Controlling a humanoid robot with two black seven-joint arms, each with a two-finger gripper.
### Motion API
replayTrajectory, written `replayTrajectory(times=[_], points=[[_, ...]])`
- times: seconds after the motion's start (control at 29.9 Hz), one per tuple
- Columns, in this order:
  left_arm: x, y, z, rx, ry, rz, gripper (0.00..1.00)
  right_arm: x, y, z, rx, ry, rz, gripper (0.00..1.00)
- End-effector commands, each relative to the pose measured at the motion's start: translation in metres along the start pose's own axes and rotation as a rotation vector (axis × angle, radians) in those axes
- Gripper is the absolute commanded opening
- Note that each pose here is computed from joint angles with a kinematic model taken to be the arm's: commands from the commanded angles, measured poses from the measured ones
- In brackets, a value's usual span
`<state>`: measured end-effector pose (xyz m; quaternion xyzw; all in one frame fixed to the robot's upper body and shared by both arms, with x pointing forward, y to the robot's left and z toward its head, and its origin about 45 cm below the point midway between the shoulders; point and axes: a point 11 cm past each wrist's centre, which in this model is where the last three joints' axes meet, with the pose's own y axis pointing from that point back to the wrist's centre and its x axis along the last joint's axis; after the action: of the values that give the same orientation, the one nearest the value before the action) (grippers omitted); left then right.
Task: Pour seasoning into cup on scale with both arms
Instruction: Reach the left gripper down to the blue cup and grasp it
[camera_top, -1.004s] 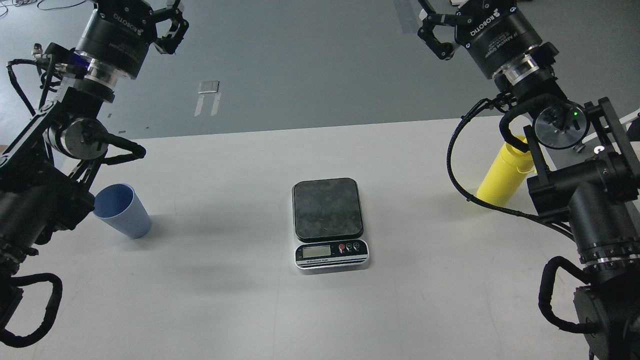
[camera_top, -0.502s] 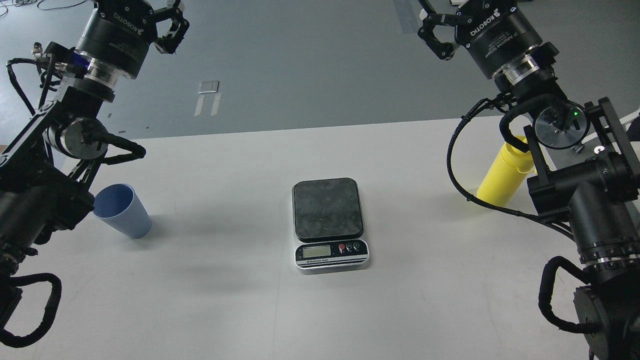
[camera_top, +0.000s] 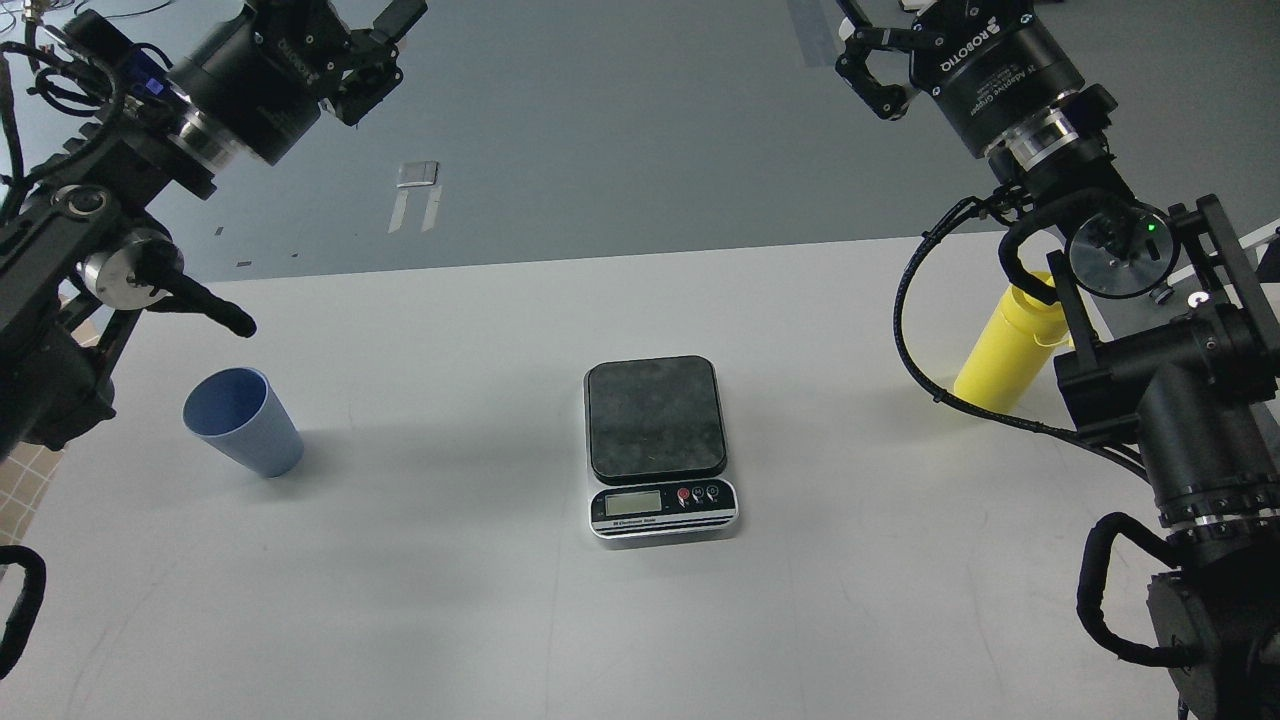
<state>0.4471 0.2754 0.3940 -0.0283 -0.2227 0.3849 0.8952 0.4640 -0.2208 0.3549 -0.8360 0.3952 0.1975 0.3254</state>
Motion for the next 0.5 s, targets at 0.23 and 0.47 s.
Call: replayTrajectory(times=[0.23, 0.47], points=[[-0.001, 0.032, 0.008, 0.255, -0.587, -0.227, 0.98, 0.0, 0.001, 0.0, 0.0, -0.001, 0.001, 1.0], [0.024, 0.072, -0.011, 0.46, -0.861, -0.269, 0.98, 0.001, 0.002, 0.001, 0.0, -0.004, 0.002, 1.0]])
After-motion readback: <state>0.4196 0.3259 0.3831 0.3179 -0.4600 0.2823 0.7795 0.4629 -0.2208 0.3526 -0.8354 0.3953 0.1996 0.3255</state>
